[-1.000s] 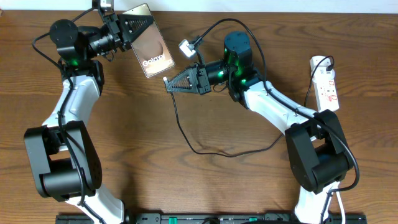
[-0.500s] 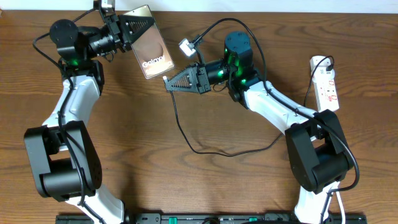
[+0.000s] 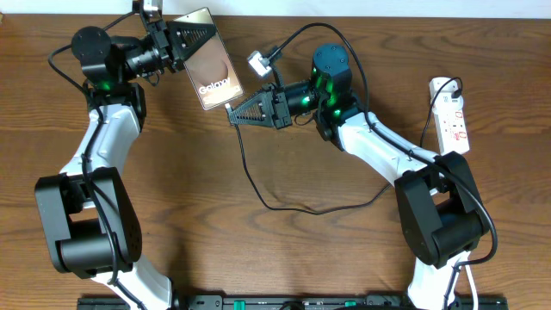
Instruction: Plug charger to phone and switch on socket
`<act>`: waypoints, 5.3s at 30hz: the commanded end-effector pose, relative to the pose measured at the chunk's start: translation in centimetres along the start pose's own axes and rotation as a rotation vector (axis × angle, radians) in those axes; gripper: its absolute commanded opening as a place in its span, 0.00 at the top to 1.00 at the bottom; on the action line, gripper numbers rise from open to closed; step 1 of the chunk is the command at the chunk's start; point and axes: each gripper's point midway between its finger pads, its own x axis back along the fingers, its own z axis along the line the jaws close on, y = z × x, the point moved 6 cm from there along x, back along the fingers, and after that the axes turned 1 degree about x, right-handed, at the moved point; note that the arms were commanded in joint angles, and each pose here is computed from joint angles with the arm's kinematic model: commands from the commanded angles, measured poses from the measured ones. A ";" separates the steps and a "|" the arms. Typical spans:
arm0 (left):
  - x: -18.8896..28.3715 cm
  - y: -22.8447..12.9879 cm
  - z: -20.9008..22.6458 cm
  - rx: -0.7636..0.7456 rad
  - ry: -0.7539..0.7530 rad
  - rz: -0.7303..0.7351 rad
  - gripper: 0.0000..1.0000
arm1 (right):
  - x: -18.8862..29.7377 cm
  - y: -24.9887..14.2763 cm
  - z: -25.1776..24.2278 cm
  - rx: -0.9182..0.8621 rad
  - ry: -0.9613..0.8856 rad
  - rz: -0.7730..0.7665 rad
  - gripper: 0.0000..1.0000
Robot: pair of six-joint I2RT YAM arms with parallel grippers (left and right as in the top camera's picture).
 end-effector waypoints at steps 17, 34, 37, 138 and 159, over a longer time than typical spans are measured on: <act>-0.1 0.1 -1.9 -0.051 -0.016 0.006 0.93 | -0.9 0.1 0.3 -0.003 0.006 0.004 0.99; -0.1 0.1 -1.9 -0.051 -0.016 0.006 0.92 | -0.6 0.4 0.0 -0.017 -0.012 -0.019 0.99; -0.1 0.1 -1.9 -0.052 -0.016 0.006 0.93 | -0.5 0.5 0.0 -0.026 -0.013 -0.020 0.99; -0.4 -1.3 -2.0 -0.080 -0.029 0.118 0.93 | 0.1 1.9 -1.5 -0.234 -0.117 -0.170 0.99; -0.4 -1.5 -2.0 -0.080 -0.030 0.130 0.93 | 0.4 2.5 -2.1 -0.280 -0.155 -0.238 0.99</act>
